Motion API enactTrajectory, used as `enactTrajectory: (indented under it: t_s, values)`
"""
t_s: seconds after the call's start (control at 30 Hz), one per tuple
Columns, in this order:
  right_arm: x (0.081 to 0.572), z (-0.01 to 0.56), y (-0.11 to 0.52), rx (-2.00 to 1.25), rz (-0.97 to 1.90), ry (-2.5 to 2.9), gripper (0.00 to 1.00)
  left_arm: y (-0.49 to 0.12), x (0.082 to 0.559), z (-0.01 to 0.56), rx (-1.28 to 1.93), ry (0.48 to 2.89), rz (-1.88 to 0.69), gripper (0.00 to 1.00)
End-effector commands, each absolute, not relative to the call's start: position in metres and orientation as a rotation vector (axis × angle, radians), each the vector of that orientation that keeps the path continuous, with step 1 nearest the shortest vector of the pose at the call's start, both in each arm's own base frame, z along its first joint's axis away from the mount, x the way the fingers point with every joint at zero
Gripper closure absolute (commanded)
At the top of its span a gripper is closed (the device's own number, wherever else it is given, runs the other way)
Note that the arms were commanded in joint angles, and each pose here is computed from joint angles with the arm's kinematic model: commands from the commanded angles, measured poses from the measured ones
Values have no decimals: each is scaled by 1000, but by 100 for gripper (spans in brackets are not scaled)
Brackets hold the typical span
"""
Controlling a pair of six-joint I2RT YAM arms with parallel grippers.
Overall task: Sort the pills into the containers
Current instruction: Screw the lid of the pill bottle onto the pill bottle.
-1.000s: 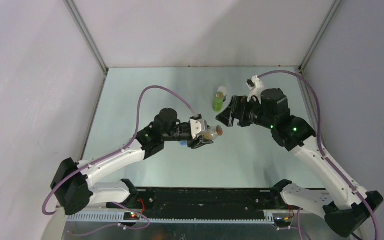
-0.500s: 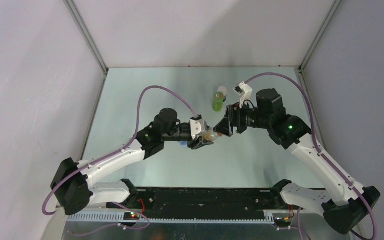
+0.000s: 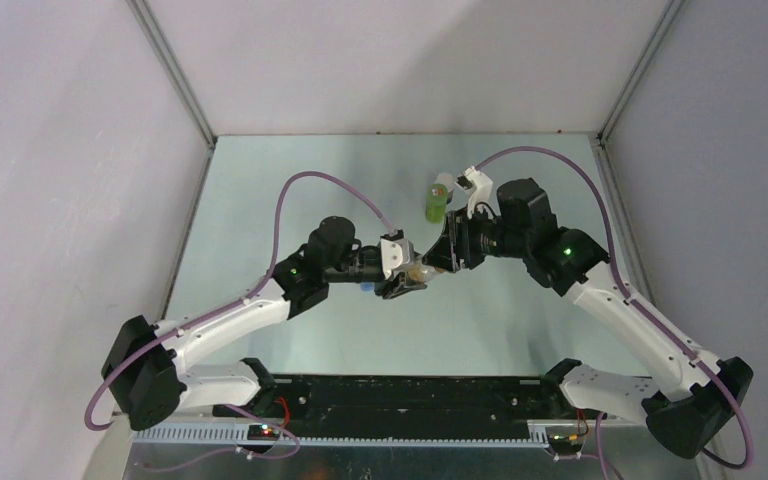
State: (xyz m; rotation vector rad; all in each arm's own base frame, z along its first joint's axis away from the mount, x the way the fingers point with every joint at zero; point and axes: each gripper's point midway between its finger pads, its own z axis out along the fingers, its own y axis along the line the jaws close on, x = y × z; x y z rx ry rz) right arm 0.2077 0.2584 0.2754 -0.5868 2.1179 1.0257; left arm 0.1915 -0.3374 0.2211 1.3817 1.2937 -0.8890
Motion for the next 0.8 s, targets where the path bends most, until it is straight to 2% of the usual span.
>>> enactTrajectory:
  t_s: [0.0,0.17,0.4,0.53,0.67,0.77]
  values:
    - [219,275,258,-507,976,2121,51,-344,192,263,1347,1163,-895,100]
    - [233,275,256,-329,957,2153,61,-344,191,262,1345,1164,-894,100]
    - [247,268,254,-43,960,2225,67,-342,191,261,1343,1166,-896,100]
    - [255,269,247,70,940,2221,58,-342,190,261,1342,1163,-894,100]
    - [259,277,240,123,946,2192,38,-342,190,260,1343,1166,-894,100]
    - [258,286,235,119,956,2159,28,-341,191,260,1342,1168,-892,100]
